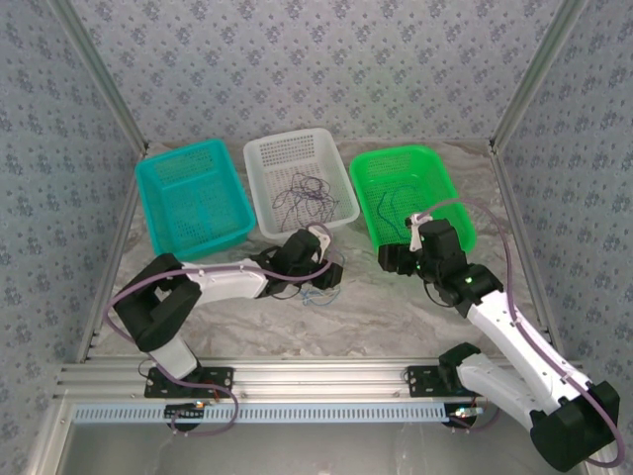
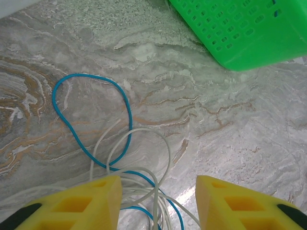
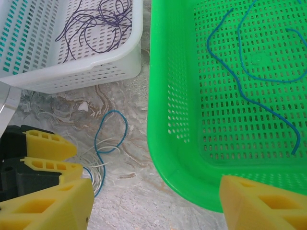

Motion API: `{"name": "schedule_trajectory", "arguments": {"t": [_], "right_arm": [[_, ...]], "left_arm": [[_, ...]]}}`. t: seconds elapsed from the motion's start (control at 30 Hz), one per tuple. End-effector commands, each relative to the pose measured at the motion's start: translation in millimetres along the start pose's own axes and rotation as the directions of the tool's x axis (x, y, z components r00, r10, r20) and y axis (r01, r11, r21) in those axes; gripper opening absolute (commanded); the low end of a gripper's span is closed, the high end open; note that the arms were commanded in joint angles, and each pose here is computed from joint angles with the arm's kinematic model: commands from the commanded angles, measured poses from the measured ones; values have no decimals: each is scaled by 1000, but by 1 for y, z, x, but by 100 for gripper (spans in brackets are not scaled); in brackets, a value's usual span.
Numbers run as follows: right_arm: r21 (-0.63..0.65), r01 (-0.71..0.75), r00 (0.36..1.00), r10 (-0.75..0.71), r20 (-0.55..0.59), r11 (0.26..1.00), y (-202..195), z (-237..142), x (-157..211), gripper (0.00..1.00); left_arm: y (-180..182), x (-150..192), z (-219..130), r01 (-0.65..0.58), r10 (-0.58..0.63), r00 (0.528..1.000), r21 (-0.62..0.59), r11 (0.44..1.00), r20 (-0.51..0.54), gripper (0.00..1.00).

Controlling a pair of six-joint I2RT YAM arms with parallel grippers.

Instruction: Untangle the cables

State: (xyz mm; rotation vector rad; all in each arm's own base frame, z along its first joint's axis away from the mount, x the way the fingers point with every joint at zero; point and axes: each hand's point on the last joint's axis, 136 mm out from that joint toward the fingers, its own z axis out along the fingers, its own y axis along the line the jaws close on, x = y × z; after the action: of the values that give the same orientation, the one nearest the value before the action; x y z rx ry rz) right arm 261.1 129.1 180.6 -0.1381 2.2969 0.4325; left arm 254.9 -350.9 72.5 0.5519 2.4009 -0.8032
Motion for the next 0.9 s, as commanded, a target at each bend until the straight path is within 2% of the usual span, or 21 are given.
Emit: {"name": "schedule_trajectory", "arguments": {"t": [0.0, 0.17, 0.4, 0.43, 0.6, 0.87], "right_arm": [[13, -21, 1000, 21, -7, 1000, -4, -4, 3, 72], [16, -22, 1000, 22, 0, 1000, -5, -7, 1, 72], [20, -27, 1000, 28, -2, 999, -6, -7, 4, 72], [18, -27, 1000, 27, 3, 999, -6, -8, 2, 72], [-20, -14, 1000, 14, 18, 1000, 1, -8, 2, 73], [-140, 53, 990, -34, 139, 989, 27, -10, 3, 80]], "left_arm": [[-10, -7, 4, -4, 4, 1000, 21, 1000, 4, 43], [-8, -5, 6, -5, 5, 1000, 9, 1000, -5, 35], [-6, -11, 0, -15, 15, 1000, -9, 1000, 19, 2], [-6, -13, -3, -19, 19, 999, -16, 1000, 28, 0], [-14, -34, -29, -58, 60, 994, -23, 998, 93, 0], [-43, -78, -93, -115, 107, 964, 17, 993, 245, 0]]}}
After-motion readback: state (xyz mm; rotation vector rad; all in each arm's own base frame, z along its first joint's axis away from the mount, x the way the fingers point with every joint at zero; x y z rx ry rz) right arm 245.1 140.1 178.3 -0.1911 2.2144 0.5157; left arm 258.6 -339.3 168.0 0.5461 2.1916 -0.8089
